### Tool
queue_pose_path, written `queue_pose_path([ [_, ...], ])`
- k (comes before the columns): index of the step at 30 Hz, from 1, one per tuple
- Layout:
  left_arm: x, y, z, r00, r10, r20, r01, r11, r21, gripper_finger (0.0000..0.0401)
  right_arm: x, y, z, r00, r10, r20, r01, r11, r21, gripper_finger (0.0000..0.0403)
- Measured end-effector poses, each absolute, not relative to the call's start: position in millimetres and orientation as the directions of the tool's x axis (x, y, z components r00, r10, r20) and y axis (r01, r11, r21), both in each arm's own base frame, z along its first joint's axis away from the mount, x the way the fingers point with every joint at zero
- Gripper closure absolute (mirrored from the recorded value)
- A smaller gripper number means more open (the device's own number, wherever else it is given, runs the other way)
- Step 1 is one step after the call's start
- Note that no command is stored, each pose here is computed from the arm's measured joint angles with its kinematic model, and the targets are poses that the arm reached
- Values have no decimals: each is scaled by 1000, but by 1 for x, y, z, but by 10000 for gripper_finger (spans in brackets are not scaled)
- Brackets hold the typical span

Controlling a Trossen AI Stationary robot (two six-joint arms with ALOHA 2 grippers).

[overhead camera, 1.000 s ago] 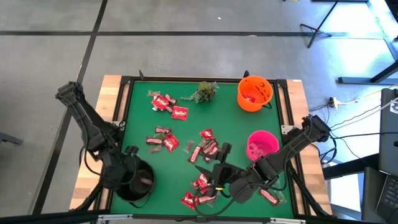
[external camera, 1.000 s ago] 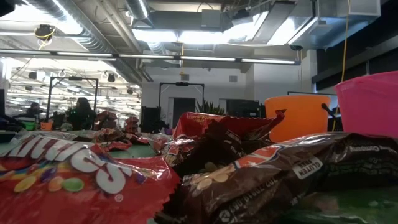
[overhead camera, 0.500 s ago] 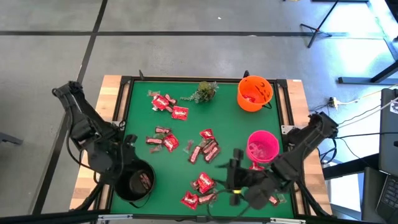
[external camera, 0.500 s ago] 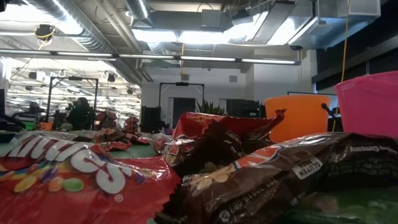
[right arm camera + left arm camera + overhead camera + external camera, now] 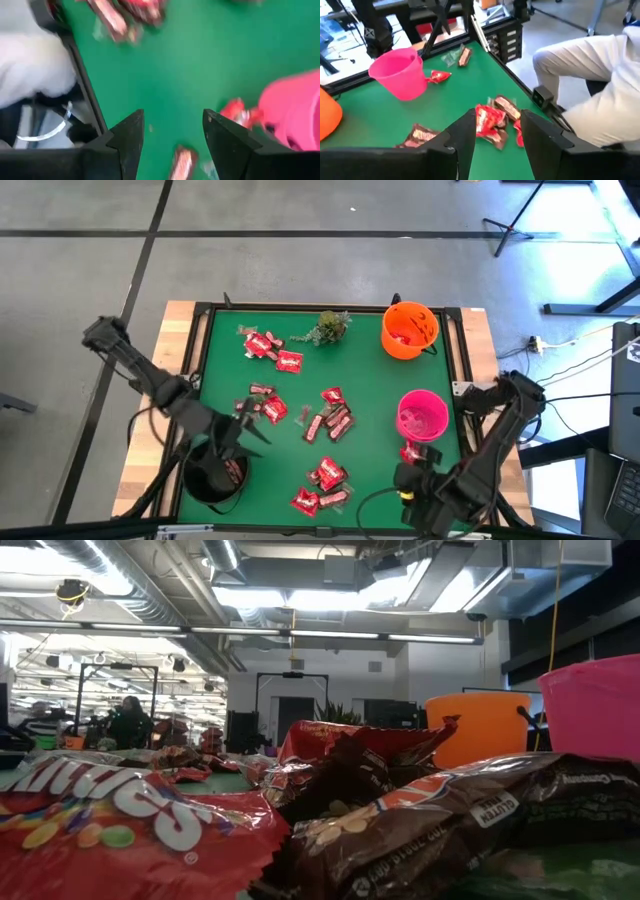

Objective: Sort candy
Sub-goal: Put the brown chocolate bar into the black bucket

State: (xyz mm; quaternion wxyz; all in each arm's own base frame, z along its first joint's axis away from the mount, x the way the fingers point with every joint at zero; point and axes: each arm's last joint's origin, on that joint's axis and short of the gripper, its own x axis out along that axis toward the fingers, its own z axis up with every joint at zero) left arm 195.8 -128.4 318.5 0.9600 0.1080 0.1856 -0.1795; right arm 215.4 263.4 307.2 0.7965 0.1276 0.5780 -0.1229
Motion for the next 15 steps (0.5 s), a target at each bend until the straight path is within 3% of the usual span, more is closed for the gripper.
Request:
queue_pose_path([
  [5, 214, -108, 311, 896, -336, -291, 387, 912, 138, 257, 208, 272, 297, 223, -58, -973, 377, 926, 31, 205],
  [10, 225, -92, 317, 927, -349, -139, 366, 922, 129, 257, 208, 276, 292, 217, -66, -974, 404, 915, 28, 205],
  [15, 229, -83, 319, 942, -314, -117, 328, 936, 128, 257, 208, 278, 290, 254, -93, -963, 410, 912, 20, 205],
])
